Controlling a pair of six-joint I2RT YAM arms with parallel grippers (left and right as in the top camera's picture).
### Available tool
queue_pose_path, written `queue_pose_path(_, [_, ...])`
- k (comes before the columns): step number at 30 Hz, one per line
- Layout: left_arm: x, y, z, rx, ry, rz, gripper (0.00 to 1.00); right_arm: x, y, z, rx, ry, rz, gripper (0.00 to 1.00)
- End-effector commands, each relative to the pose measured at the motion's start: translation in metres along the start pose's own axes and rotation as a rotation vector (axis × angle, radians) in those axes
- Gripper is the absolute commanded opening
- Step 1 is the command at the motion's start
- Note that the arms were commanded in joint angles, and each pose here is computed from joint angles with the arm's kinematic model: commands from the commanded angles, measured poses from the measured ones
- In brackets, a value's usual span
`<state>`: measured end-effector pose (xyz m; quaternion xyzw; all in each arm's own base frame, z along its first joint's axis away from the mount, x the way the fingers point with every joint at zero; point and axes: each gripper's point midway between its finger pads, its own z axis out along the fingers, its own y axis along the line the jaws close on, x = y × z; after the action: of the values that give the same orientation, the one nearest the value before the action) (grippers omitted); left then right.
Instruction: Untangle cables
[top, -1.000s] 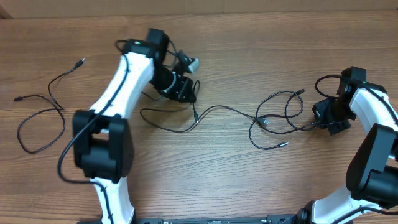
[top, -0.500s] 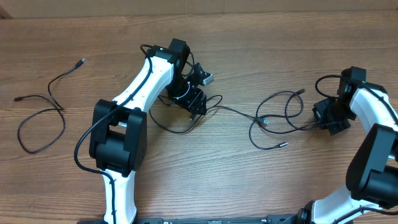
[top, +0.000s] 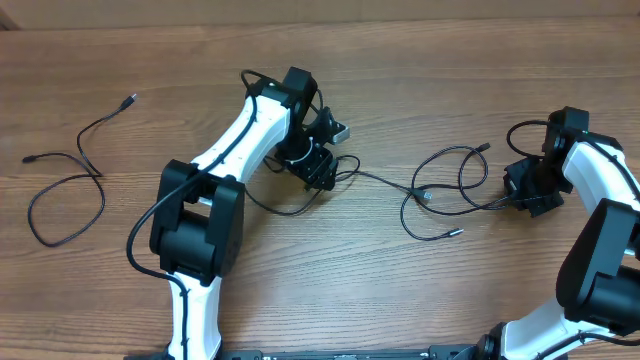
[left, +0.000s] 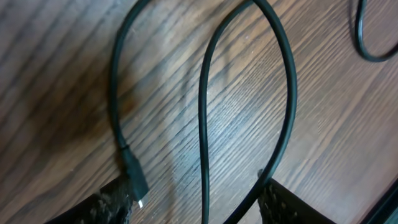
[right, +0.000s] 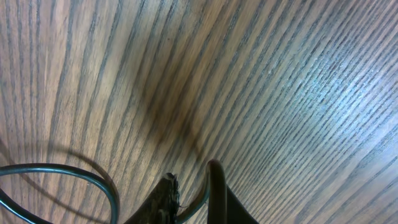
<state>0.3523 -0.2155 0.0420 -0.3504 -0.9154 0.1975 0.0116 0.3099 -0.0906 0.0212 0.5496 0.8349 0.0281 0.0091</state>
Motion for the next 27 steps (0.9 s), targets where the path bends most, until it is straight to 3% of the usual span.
queue_pose_path(1, [0.012, 0.002, 0.018, -0.016, 0.052, 0.005, 0.62, 0.002, 0.0, 0.003, 0.004, 0.007, -0.003, 0.18])
queue_pose_path(7, [0.019, -0.001, 0.034, -0.015, 0.067, 0.018, 0.54, 0.002, 0.0, 0.003, 0.004, 0.007, -0.003, 0.18])
queue_pose_path(14, [0.024, 0.001, 0.046, -0.017, 0.064, 0.024, 0.25, 0.002, 0.0, 0.003, 0.003, 0.006, -0.004, 0.19])
queue_pose_path(22, [0.023, 0.002, 0.046, -0.021, 0.06, 0.026, 0.04, 0.001, 0.0, 0.003, 0.002, 0.005, -0.004, 0.19])
queue_pose_path(25, [0.022, 0.006, 0.045, -0.044, 0.06, 0.028, 0.04, 0.001, 0.0, 0.003, 0.002, 0.005, -0.004, 0.19])
queue_pose_path(26, [0.022, 0.008, 0.045, -0.053, 0.06, 0.03, 0.08, 0.001, 0.0, 0.003, 0.001, 0.005, -0.004, 0.19])
queue_pose_path(27, [0.021, 0.009, 0.045, -0.057, 0.058, 0.031, 0.22, 0.001, 0.0, 0.003, 0.002, 0.005, -0.004, 0.19])
